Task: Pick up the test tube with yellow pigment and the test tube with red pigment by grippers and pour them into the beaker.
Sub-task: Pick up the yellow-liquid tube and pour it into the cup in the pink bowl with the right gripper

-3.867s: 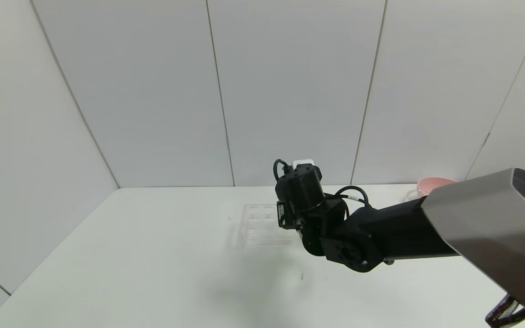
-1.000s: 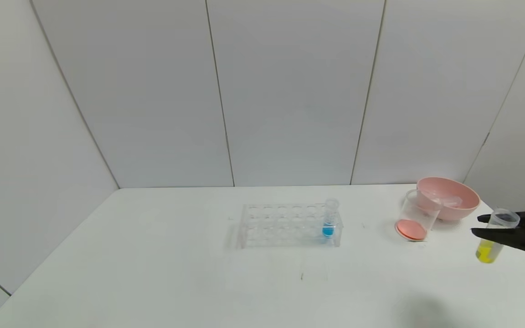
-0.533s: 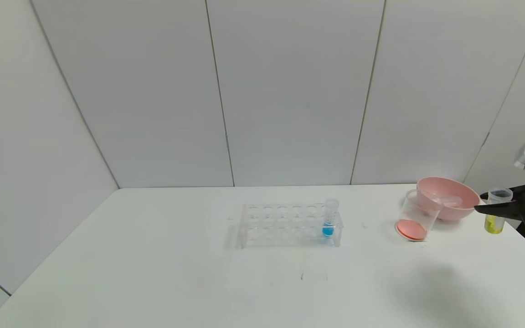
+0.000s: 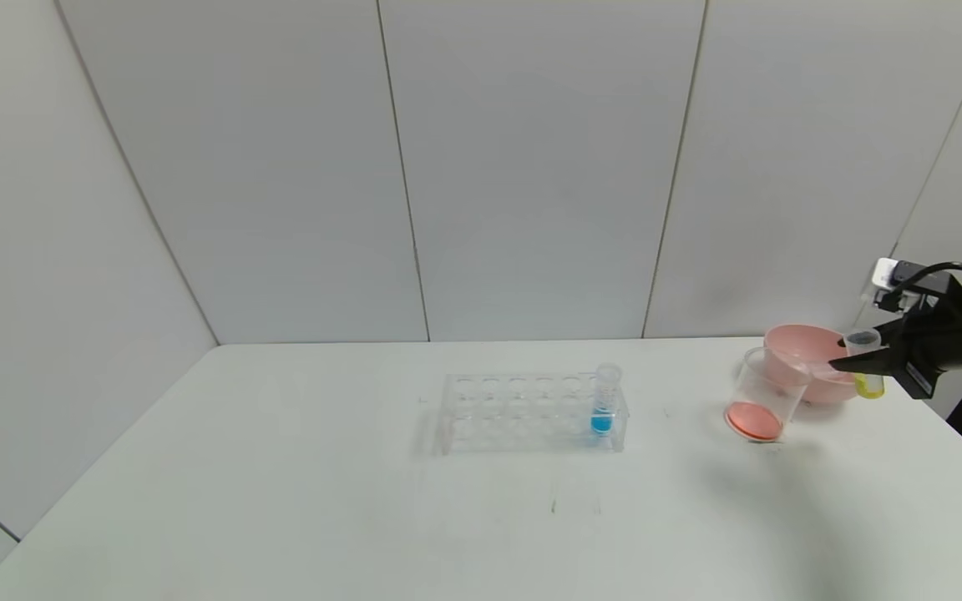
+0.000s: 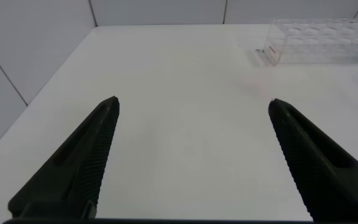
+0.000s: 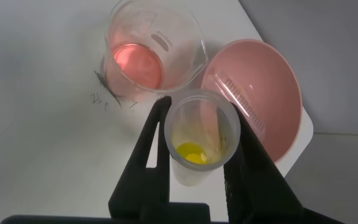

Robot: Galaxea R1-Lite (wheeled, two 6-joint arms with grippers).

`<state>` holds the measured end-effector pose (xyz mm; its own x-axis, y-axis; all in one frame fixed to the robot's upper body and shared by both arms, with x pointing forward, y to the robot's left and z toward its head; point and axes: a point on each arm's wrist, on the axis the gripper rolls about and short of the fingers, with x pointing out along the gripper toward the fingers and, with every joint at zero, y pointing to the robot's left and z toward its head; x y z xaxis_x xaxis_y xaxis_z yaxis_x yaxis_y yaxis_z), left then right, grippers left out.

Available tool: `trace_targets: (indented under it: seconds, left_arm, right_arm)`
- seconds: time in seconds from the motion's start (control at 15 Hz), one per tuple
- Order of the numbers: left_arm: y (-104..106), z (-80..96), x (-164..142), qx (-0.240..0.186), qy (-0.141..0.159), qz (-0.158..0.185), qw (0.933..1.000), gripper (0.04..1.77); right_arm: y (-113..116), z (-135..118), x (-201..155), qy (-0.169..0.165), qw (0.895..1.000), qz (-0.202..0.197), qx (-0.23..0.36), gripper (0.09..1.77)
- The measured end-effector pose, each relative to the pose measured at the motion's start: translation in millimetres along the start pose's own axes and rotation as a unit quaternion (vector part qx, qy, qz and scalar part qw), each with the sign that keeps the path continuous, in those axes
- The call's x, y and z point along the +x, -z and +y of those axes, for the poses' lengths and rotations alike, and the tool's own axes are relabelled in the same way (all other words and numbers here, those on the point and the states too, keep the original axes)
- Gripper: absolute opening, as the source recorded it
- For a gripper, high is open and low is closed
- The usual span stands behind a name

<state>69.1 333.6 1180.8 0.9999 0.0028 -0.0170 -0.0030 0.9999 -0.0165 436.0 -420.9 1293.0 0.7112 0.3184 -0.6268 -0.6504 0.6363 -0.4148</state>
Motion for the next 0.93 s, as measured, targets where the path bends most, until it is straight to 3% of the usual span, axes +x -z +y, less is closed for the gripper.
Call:
trace_targets:
  seconds: [0.4,0.67,0.93]
  left_arm:
    - [0.0,0.0,0.0,0.0,0.0,0.0,1.0,1.72]
    - [0.0,0.0,0.0,0.0,0.0,0.0,1.0,1.72]
    - [0.0,0.0,0.0,0.0,0.0,0.0,1.0,1.72]
  right_arm:
    - [-16.9,-15.5,7.2,-0.017,0.998,0.06,-0.017,0.55]
    - [-26.0,-16.9,-3.2,-0.044,0.991,0.124,-0.015,0.55]
    - [-37.7,-18.6,-1.1,-0.034,0.989,0.142,-0.03,0.55]
